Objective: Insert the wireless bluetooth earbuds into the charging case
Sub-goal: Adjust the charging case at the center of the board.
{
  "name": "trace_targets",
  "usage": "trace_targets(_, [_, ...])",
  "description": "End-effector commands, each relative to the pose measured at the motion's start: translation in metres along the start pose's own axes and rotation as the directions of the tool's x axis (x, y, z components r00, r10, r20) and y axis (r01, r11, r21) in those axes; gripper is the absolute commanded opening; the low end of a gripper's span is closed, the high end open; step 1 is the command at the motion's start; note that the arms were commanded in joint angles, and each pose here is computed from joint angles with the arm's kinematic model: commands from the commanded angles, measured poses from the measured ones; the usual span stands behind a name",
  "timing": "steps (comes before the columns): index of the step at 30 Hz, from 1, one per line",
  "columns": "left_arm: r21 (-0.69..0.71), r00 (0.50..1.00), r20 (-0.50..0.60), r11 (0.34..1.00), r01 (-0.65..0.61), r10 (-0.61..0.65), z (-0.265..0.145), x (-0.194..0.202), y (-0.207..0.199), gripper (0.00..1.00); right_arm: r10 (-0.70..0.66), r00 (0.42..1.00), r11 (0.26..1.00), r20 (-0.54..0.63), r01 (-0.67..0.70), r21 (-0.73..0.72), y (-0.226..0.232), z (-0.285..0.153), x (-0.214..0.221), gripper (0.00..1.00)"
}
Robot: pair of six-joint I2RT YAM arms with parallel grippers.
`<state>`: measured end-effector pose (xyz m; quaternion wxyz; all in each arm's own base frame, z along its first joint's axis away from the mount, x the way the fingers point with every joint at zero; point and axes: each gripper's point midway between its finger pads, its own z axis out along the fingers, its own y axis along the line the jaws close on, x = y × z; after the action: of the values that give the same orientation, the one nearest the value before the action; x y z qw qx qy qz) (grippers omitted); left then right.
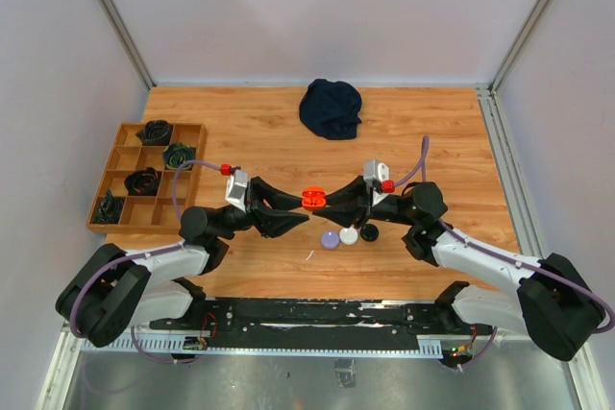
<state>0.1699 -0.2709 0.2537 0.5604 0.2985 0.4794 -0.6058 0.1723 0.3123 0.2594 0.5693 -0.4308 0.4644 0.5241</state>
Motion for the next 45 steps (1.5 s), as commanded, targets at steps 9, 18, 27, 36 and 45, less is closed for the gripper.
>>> trace_targets(9, [0.079,0.999,0.047,0.997,-0.026,0.022,0.005,-0.016,-0.018,0.36,-0.042,0.998,0.994,0.037,0.046,-0.101,0.017,0.01,-0.015,0.13])
trace_targets(18, [0.09,0.999,0.031,0.996,-0.011,0.008,0.006,-0.01,-0.02,0.31,-0.047,0.998,0.992,0.043,0.052,-0.119,0.019,0.013,-0.018,0.13])
trace_targets(27, [0.11,0.999,0.038,0.994,-0.002,-0.002,0.01,-0.011,-0.024,0.27,-0.046,0.998,0.99,0.038,0.051,-0.135,0.021,0.017,-0.015,0.13])
trace_targets(36, [0.148,0.998,0.046,0.989,0.031,-0.038,0.011,-0.011,-0.034,0.28,-0.046,0.998,0.989,0.039,0.051,-0.139,0.021,0.019,-0.014,0.15])
trace_targets(45, [0.157,0.998,0.054,0.987,0.036,-0.045,0.013,-0.011,-0.036,0.32,-0.042,0.998,0.988,0.047,0.049,-0.148,0.022,0.021,-0.016,0.15])
